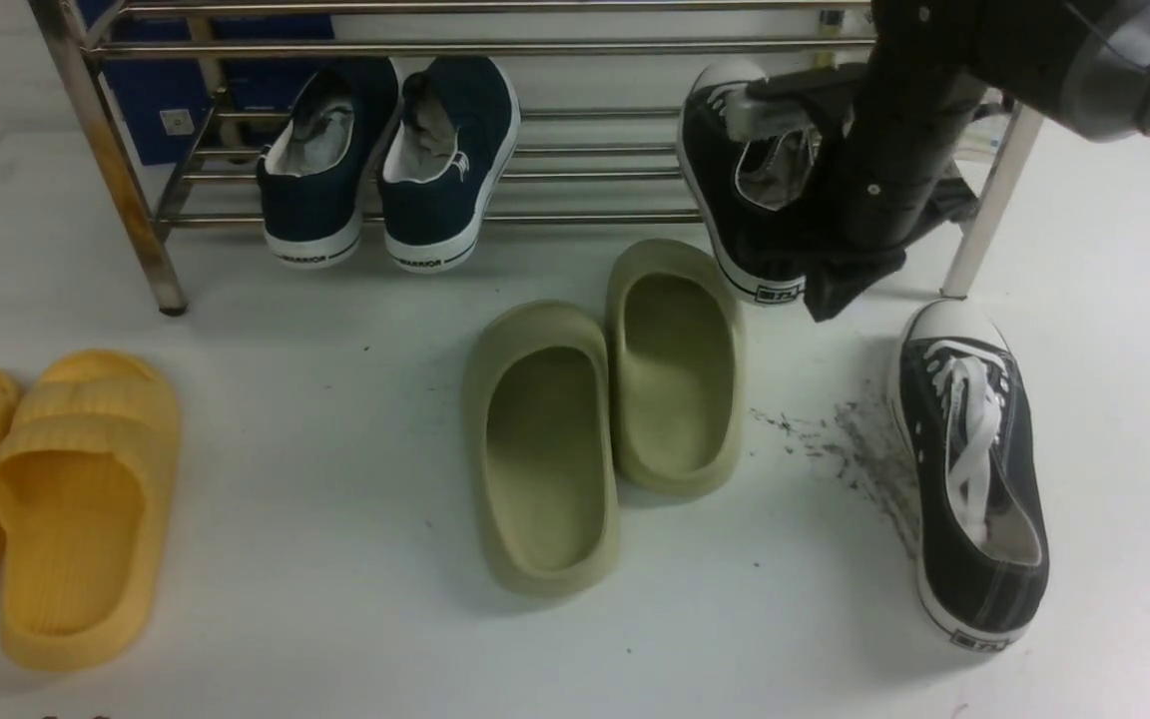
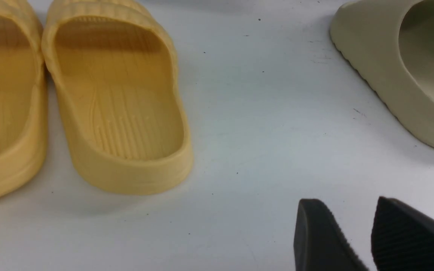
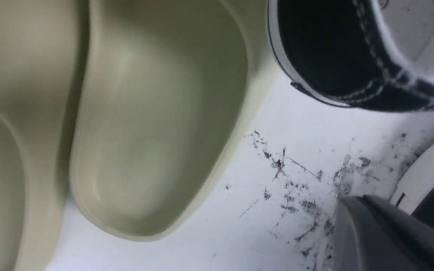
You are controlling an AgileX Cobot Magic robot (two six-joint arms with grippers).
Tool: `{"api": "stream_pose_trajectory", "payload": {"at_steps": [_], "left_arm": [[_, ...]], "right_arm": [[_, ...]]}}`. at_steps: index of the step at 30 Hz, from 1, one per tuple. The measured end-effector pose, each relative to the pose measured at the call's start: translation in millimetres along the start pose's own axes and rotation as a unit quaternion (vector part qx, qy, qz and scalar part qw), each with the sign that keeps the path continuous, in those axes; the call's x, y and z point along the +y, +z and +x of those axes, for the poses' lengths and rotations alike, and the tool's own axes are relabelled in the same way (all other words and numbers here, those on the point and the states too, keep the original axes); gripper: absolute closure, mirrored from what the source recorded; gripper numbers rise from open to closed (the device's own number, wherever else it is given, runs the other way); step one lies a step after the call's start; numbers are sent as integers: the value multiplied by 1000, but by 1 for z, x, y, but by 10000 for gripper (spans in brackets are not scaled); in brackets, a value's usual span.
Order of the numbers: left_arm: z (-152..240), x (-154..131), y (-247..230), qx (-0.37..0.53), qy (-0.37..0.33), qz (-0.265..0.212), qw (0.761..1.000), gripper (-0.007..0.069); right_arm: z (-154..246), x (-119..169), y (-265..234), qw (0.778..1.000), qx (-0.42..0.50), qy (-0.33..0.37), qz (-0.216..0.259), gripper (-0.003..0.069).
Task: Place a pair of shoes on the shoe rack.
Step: Use the right arm to put a shoe into the shoe rack
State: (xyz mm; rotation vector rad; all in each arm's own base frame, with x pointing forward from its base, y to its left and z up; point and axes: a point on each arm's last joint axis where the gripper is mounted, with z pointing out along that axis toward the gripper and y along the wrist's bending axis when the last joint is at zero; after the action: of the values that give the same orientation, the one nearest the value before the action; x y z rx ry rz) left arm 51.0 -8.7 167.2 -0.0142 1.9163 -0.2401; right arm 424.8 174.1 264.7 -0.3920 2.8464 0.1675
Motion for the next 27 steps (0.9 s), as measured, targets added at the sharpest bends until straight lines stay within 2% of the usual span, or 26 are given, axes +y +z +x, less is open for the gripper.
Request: {"api": "stream_pose_trajectory", "payload": {"at_steps": [4,9,27], "left_arm": [[0,0,0,0,0,0,1000,388],[0,0,0,0,0,0,1000,386],[0,0,0,0,0,0,1000,386]], "right_arm": [[-8,0,18,1000,-30,8,-3,662],[-14,-1,18,998,-62,26,-1,662],[-31,-2,14,987,-158,17,3,659]]}}
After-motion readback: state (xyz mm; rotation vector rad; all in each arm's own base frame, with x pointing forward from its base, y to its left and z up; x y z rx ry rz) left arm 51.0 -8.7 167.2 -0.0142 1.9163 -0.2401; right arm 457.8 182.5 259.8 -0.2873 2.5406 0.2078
